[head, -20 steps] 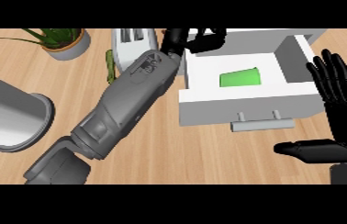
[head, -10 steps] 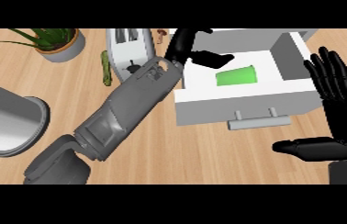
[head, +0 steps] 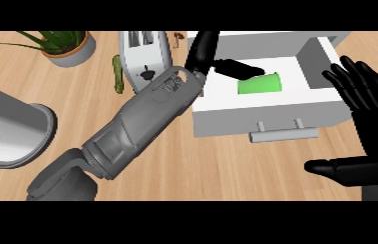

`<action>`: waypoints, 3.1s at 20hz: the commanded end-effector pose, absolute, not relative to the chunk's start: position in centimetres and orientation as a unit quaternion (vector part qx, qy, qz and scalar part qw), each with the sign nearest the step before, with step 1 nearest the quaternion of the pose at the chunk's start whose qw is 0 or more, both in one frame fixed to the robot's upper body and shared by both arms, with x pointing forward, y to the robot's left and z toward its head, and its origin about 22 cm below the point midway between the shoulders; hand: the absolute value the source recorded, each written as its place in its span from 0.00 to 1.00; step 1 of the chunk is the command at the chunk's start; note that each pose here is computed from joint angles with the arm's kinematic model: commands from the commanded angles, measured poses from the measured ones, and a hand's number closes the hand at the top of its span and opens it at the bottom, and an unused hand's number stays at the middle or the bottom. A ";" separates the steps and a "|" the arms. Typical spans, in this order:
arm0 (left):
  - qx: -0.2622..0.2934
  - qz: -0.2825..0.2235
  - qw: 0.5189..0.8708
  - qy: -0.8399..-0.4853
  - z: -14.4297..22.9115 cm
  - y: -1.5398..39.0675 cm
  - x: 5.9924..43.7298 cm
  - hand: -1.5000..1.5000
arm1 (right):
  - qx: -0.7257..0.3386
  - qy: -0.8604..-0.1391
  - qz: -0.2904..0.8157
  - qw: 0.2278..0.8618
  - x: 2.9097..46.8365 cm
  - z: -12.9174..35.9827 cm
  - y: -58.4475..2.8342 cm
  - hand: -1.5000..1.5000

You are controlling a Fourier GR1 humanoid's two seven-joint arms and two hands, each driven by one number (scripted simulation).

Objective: Pick up the cup, place it into the drawer and close the drawer

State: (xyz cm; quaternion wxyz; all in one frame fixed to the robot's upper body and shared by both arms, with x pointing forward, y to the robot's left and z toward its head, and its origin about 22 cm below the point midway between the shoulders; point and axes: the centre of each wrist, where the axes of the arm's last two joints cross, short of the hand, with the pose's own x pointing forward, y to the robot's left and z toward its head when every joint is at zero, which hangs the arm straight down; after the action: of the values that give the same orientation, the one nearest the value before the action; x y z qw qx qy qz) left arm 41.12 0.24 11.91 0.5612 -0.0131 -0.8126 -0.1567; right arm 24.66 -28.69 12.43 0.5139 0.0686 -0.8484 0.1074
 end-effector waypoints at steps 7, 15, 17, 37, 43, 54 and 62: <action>-0.059 -0.101 0.543 -0.832 13.9 0.1 41.1 0.00 | 0.043 -0.821 0.246 0.514 22.1 13.9 -30.7 1.00; -0.057 -0.059 0.564 -0.822 17.0 5.8 42.5 0.00 | -0.030 -0.795 0.300 0.527 21.6 14.2 -28.9 1.00; -0.052 -0.060 0.559 -0.825 15.2 7.0 42.0 0.00 | -0.052 -0.788 0.308 0.530 22.6 12.5 -27.7 1.00; -0.058 -0.015 0.577 -0.815 12.2 21.5 36.6 0.00 | -0.245 -0.666 0.521 0.474 30.2 4.2 -22.4 1.00; -0.048 -0.010 0.577 -0.815 12.0 24.3 34.0 0.00 | -0.266 -0.649 0.533 0.473 33.8 0.1 -20.6 1.00; -0.051 -0.006 0.572 -0.819 11.9 28.3 33.6 0.00 | -0.241 -0.643 0.521 0.507 41.2 0.8 -21.1 1.00; -0.088 -0.018 0.572 -0.816 10.3 26.8 33.1 0.00 | -0.253 -0.622 0.500 0.546 42.9 3.2 -26.1 1.00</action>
State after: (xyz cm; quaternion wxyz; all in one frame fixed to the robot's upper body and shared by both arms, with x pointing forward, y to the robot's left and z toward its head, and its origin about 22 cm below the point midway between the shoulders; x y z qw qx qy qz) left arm 33.02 27.79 10.31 0.5733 -0.0755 -0.8157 -0.0141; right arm 41.48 -22.71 0.98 0.5062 -0.2172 -0.6479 0.5261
